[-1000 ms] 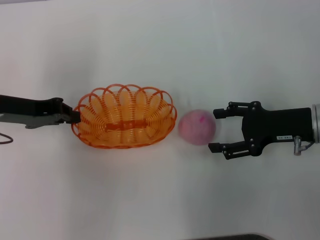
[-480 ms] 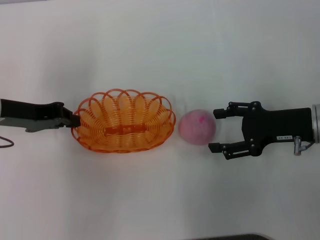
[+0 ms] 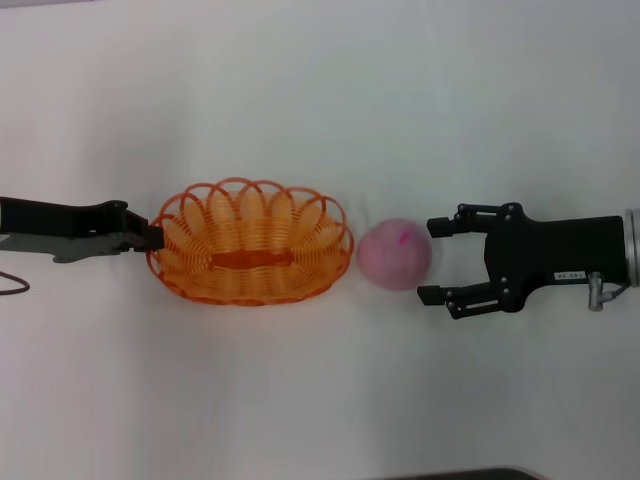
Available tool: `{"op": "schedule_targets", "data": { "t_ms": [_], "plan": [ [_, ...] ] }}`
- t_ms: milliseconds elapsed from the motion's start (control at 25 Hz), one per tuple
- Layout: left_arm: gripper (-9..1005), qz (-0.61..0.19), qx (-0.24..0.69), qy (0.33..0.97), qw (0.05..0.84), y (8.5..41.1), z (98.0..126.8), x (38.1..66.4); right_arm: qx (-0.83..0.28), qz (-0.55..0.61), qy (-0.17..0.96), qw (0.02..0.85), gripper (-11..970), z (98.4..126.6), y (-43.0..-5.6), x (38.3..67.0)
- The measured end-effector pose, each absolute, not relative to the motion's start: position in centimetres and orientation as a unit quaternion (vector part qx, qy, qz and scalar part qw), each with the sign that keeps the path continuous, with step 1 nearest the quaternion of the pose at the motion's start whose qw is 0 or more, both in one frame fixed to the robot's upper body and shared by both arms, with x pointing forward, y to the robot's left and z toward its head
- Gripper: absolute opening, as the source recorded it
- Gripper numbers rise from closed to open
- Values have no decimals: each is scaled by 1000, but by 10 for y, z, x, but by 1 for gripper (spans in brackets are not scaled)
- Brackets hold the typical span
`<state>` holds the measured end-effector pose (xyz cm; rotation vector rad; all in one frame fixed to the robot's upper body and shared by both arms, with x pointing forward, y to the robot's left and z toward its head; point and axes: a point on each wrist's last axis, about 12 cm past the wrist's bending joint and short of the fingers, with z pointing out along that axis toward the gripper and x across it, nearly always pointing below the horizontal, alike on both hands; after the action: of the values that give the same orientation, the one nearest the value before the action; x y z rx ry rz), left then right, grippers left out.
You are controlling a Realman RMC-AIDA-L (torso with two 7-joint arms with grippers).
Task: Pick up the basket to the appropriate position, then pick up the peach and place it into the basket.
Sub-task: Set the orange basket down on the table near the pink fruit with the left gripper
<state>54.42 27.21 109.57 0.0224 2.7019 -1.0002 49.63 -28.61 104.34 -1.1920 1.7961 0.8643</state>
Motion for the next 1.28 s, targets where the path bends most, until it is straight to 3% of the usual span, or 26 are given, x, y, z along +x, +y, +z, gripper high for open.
{"op": "schedule_targets", "data": {
  "t_ms": [200, 400, 760, 840, 960, 1280],
  "plan": [
    [98, -349, 7, 928, 129, 271, 1096, 544, -470, 341, 709, 399, 898, 1044, -286, 497],
    [272, -356, 9, 925, 133, 273, 1100, 543, -470, 341, 710, 400, 899, 1044, -286, 497],
    [470, -324, 22, 929, 176, 293, 1114, 541, -470, 340, 709, 401, 898, 1044, -286, 498],
    [514, -321, 39, 926, 194, 297, 1116, 541, -471, 340, 708, 401, 898, 1044, -286, 498],
    [662, -330, 84, 912, 231, 299, 1122, 540, -471, 346, 705, 401, 899, 1045, -285, 497],
    [656, -370, 272, 829, 319, 287, 1128, 528, -471, 349, 703, 402, 899, 1047, -285, 497]
  ]
}}
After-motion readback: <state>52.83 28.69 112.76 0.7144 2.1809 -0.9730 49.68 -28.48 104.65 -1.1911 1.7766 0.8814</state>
